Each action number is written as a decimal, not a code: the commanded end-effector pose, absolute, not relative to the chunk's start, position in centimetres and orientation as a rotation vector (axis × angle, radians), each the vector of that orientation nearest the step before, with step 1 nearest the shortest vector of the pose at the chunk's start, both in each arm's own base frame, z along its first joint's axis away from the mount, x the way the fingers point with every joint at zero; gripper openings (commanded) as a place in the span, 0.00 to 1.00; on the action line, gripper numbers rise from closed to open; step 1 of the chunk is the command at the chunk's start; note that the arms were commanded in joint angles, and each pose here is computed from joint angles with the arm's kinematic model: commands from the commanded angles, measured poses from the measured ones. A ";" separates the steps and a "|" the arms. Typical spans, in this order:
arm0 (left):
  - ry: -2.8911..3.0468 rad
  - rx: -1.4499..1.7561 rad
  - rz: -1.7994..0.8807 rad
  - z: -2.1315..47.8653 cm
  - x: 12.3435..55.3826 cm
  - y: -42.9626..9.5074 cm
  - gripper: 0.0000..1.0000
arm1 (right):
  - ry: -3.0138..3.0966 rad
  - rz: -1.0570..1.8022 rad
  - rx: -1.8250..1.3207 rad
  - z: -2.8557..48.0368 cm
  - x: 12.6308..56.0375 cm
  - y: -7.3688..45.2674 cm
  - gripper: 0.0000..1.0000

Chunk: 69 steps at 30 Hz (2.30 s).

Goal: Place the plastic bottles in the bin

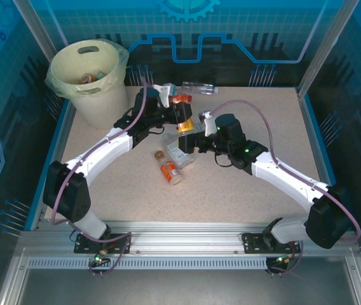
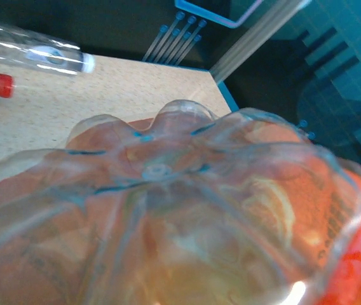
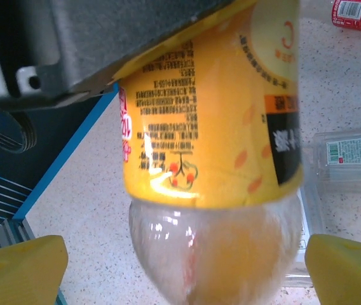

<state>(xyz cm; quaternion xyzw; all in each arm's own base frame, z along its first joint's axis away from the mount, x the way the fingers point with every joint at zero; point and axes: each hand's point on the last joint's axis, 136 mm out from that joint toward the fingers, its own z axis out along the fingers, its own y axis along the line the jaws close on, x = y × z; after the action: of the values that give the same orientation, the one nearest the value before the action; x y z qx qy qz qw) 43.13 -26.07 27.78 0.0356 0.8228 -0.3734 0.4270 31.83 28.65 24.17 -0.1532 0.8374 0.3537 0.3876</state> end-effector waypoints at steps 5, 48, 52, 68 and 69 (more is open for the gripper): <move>1.957 -0.068 -0.824 30.3 44.0 -21.0 0.56 | 2.128 0.773 -0.462 25.1 31.0 27.3 1.00; 1.288 -0.366 -0.023 54.3 51.5 4.5 0.55 | 2.092 0.593 -0.269 25.5 31.6 22.5 1.00; 1.303 -0.332 0.051 53.8 54.0 5.3 0.55 | 2.093 0.596 -0.272 25.6 31.6 22.6 1.00; 1.571 -0.125 -0.058 42.9 59.3 9.8 0.58 | 2.112 0.565 -0.265 25.6 31.6 22.0 1.00; 1.587 -0.119 -0.104 42.2 59.5 9.9 0.59 | 2.117 0.567 -0.268 25.6 31.7 22.1 1.00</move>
<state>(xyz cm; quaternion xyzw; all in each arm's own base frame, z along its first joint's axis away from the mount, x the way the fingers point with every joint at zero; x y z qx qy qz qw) 58.59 11.95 44.14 -0.1028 0.6943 0.0255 0.7118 31.20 22.42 24.61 -0.1172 0.8574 0.2319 0.4441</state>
